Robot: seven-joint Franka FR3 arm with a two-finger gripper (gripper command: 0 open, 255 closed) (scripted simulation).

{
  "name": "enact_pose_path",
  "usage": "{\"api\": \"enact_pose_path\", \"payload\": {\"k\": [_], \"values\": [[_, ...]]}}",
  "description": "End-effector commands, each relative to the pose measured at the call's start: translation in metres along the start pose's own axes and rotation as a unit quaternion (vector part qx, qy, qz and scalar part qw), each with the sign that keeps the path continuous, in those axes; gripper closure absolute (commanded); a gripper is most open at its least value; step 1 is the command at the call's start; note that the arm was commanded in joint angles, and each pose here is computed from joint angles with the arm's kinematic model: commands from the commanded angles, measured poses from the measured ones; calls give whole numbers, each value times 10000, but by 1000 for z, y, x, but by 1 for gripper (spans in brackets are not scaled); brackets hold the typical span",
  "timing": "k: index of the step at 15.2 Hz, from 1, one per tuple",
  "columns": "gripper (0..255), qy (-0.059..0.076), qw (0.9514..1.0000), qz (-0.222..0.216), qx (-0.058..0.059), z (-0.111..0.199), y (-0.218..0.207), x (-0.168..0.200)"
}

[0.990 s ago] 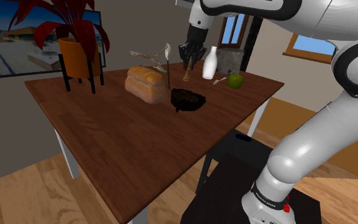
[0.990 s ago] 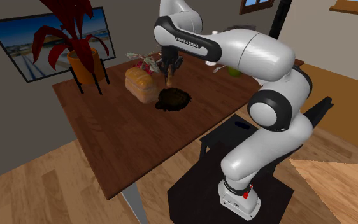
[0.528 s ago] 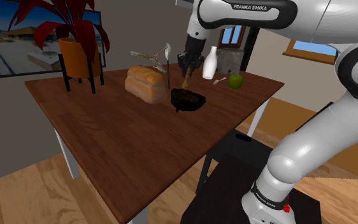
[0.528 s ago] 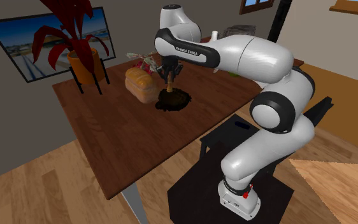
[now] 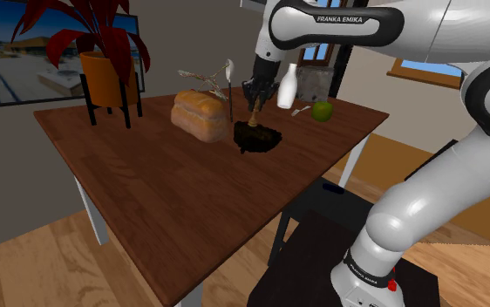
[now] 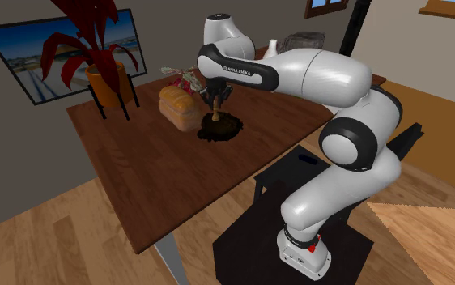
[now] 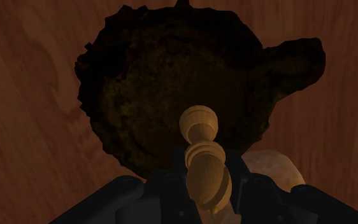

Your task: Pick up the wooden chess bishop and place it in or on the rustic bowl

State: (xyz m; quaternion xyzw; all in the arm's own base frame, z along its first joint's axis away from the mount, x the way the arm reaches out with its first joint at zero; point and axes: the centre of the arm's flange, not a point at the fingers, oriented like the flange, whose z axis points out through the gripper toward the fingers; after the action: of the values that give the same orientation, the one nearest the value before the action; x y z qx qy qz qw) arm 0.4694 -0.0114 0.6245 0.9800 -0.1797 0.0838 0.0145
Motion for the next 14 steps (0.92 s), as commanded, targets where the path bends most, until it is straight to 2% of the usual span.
{"api": "enact_pose_path", "payload": {"k": [1,2,3,8,12,14], "values": [[255,1,10000,0,0,0,0,0],[255,1,10000,0,0,0,0,0],[0,1,10000,0,0,0,0,0],[0,1,10000,0,0,0,0,0],[0,1,10000,0,0,-50,0,0],[0,1,10000,0,0,-50,0,0]]}}
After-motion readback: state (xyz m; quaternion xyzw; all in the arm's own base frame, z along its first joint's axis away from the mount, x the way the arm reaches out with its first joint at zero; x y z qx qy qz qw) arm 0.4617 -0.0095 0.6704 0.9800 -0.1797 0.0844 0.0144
